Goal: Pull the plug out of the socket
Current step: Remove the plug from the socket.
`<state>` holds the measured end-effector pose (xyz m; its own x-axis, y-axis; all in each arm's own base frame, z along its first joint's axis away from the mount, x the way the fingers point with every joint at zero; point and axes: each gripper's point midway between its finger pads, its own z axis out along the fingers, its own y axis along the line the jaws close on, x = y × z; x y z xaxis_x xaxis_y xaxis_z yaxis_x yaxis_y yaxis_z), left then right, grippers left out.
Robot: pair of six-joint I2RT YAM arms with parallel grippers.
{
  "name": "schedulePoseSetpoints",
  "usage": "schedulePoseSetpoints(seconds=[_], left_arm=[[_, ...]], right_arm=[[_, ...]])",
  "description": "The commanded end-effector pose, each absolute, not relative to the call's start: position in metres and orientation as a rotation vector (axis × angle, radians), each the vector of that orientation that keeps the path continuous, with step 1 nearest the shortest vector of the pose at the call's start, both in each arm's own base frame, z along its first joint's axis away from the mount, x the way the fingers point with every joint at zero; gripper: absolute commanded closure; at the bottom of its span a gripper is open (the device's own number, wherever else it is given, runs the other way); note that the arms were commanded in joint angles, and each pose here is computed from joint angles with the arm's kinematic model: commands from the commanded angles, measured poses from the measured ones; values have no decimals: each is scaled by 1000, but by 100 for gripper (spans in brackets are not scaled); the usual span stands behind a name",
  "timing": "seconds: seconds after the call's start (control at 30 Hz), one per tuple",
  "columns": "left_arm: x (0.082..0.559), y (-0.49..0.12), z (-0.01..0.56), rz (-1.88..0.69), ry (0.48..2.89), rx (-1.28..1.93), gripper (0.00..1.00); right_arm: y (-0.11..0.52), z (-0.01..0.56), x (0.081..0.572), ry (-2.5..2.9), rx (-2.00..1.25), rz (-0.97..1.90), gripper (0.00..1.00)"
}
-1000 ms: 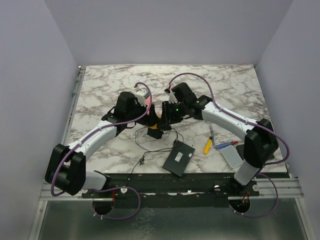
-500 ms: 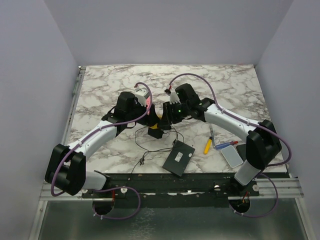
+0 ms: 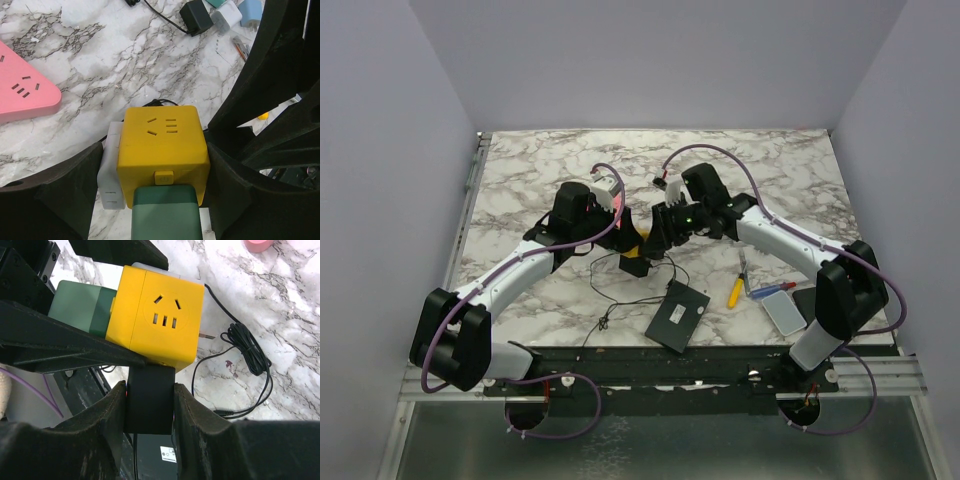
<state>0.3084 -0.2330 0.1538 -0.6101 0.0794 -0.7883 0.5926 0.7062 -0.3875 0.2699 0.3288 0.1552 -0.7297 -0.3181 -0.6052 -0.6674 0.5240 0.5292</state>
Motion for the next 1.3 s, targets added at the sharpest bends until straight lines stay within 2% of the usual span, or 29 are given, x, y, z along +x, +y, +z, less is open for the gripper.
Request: schedulePoseSetpoints(seconds=[0.0, 0.3, 0.57, 0.8, 1.27], left_arm=[[319, -229, 168, -798, 2059, 539, 100], [319, -228, 168, -792, 2058, 539, 100], [329, -216, 162, -718, 2092, 463, 100], [331, -212, 160, -691, 2100, 439, 100], [333, -206, 159, -649, 2106, 421, 100]], right_arm=[[337, 195, 234, 2176, -1017, 1317, 100], [338, 194, 231, 2187, -1018, 1356, 100], [340, 176, 245, 2379, -803, 1314, 100], [332, 162, 260, 2520, -627, 1153, 100], [322, 139, 280, 2663, -507, 782, 100]])
